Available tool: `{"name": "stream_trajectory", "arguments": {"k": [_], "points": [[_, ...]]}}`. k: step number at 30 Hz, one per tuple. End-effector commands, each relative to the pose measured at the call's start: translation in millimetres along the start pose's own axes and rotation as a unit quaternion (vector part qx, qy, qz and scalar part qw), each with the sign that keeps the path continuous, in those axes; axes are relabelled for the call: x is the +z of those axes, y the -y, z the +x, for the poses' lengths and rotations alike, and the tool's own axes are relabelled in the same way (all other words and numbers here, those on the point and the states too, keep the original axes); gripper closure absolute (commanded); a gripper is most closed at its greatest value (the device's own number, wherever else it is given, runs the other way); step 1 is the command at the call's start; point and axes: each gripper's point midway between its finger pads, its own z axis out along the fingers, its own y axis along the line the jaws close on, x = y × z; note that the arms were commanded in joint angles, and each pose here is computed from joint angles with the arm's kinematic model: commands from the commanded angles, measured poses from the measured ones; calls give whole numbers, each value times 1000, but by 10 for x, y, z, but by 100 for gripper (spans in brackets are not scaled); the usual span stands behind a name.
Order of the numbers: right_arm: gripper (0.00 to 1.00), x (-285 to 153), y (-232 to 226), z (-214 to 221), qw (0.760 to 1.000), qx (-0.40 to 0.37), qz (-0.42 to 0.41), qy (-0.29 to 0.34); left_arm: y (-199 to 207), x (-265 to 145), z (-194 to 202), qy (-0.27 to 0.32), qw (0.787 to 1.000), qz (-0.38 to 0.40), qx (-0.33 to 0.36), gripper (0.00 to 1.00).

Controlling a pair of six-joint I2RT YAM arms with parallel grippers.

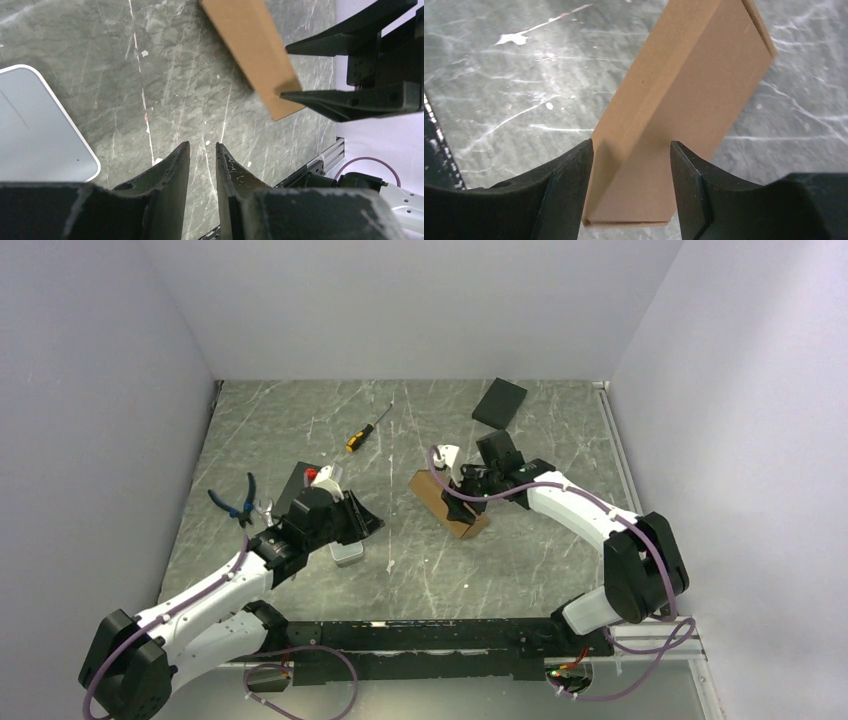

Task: Fold the paper box

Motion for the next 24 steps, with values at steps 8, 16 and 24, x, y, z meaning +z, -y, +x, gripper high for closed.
{"name": "stream_trajectory", "arguments": {"k": [8,16,24], "points": [[22,-35,-524,-130,991,-66,-117,22,37,-69,-19,9,1000,19,21,51],[0,-612,14,-223,994,-37,-28,103,149,-166,22,18,997,71,25,23],[0,-1526,643,-69,966,71,144,205,146,-442,-98,14,998,24,56,44]]}}
